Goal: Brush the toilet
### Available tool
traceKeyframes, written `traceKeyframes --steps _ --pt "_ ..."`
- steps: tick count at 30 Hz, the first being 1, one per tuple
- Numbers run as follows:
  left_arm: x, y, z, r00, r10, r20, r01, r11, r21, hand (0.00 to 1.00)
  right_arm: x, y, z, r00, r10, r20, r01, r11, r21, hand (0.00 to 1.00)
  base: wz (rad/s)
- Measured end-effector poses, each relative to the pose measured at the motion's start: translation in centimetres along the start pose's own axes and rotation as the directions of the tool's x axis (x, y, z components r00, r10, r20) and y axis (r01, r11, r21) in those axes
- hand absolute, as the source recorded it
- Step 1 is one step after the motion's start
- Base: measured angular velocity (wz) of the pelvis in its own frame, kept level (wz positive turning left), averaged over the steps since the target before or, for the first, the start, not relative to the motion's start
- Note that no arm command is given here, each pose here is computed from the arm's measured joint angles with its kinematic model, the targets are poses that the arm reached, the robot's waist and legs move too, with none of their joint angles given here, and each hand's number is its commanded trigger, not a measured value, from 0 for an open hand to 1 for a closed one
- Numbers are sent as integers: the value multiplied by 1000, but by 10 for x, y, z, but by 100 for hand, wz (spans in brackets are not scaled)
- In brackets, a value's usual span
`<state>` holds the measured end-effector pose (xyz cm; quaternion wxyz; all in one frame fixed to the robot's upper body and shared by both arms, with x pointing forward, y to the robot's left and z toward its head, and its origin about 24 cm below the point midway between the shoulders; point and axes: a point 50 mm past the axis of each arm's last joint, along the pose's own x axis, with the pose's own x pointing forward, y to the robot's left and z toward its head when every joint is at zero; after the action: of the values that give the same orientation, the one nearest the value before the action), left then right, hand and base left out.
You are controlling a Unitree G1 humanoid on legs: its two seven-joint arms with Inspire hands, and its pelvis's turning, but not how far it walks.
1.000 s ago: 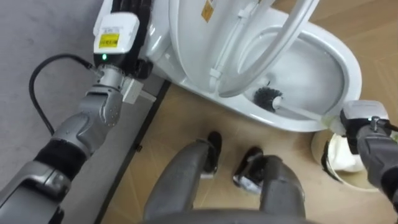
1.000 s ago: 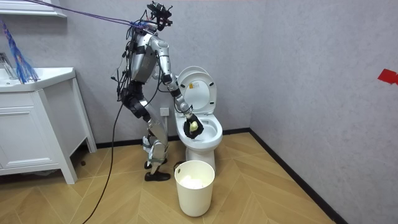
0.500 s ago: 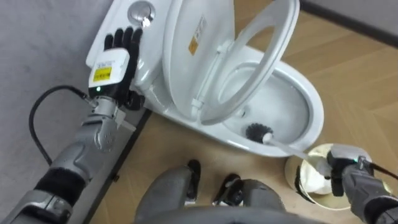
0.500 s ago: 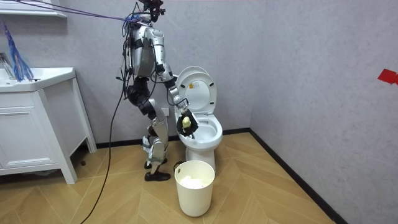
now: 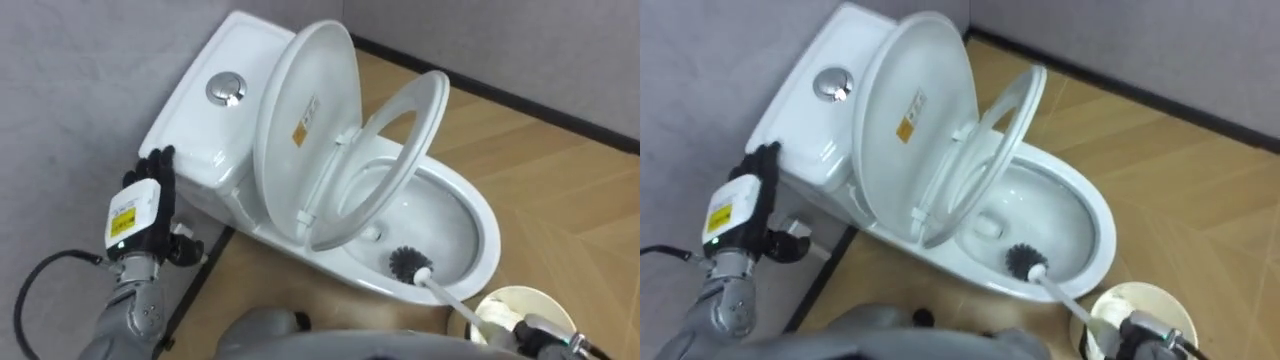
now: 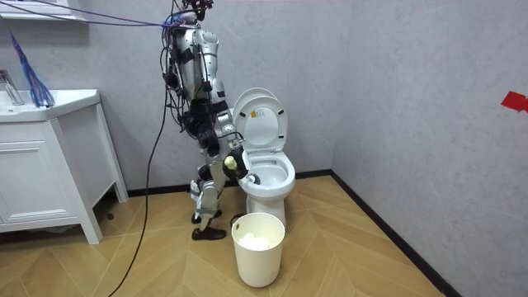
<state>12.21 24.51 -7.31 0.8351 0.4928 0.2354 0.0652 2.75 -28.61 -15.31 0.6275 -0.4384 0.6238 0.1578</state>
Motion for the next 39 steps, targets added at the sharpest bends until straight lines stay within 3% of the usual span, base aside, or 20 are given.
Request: traceKeyframes --steps 7,11,17,20,22,26,28,31,39 --pt "-24 -1 -37 984 20 -180 -28 999 -42 0 -2 10 -10 997 73 -8 -71 993 99 100 -2" --pt "-29 -4 -42 971 17 -237 -46 992 -115 0 -3 12 -11 996 84 -5 -82 986 148 100 -8" --pt "-45 -21 -70 925 -51 -378 7 993 -117 0 -3 19 -7 995 99 -4 -95 970 224 100 -13" --pt "-67 -36 -86 871 -137 -471 88 988 -124 0 -4 25 -10 993 114 -16 -107 964 244 100 0" --pt "-84 -51 -102 787 -243 -567 179 970 -167 0 -4 27 -12 991 128 -37 -114 959 259 100 -4" --pt "-103 -62 -116 674 -354 -649 245 935 -255 0 -4 27 -12 991 129 -44 -112 955 273 100 -9" --pt "-103 -65 -119 625 -392 -675 202 917 -345 0 -3 23 -11 993 113 -45 -94 949 301 100 -5" --pt "-98 -66 -118 611 -415 -674 165 900 -404 0 -3 22 -11 995 88 -54 -62 926 373 100 -8" --pt "-85 -68 -112 590 -468 -658 188 872 -452 0 -4 27 -7 998 35 -60 1 861 509 100 -21"
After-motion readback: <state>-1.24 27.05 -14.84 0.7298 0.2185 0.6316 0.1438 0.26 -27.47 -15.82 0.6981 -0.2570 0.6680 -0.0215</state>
